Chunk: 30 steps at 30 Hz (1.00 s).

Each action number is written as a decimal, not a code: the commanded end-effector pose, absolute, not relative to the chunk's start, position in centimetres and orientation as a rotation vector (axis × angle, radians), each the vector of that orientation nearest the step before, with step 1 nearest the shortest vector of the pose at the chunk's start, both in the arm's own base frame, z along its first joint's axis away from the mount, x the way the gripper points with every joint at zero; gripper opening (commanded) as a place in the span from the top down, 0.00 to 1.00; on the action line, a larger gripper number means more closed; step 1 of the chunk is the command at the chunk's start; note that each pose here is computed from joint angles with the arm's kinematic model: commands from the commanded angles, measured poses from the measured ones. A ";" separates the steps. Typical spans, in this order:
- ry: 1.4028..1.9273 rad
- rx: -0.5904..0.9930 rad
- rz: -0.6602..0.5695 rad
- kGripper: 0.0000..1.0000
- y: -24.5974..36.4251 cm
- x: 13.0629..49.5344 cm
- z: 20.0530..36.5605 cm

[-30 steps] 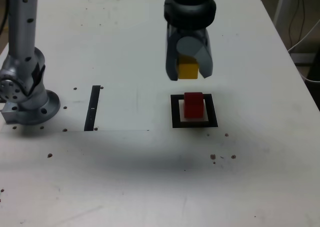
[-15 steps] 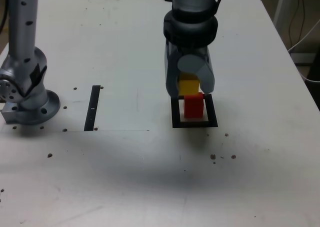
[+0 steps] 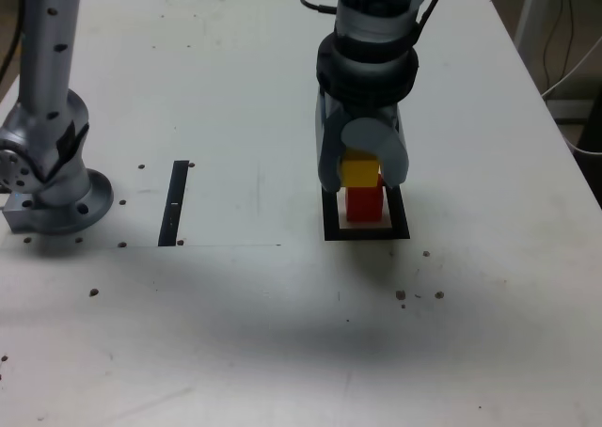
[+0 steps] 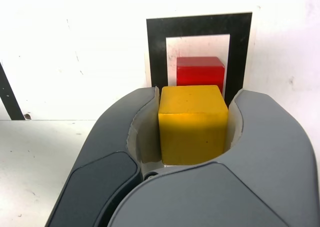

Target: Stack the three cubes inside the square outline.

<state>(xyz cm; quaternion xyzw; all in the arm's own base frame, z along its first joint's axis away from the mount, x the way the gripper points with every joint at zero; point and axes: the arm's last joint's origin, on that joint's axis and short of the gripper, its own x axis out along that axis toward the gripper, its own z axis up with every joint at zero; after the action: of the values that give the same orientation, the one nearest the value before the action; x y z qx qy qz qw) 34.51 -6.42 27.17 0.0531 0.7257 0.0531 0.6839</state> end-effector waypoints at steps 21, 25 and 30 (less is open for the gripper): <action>1.654 0.098 0.092 0.75 -5.5 35.2 25.8; 1.651 0.098 0.087 0.75 -5.5 35.3 25.7; 1.645 0.099 0.084 0.73 -5.5 35.5 25.6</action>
<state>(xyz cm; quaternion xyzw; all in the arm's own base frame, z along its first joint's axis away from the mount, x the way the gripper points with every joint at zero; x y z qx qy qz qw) 35.39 -5.53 25.70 0.0438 0.7320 0.0383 0.6788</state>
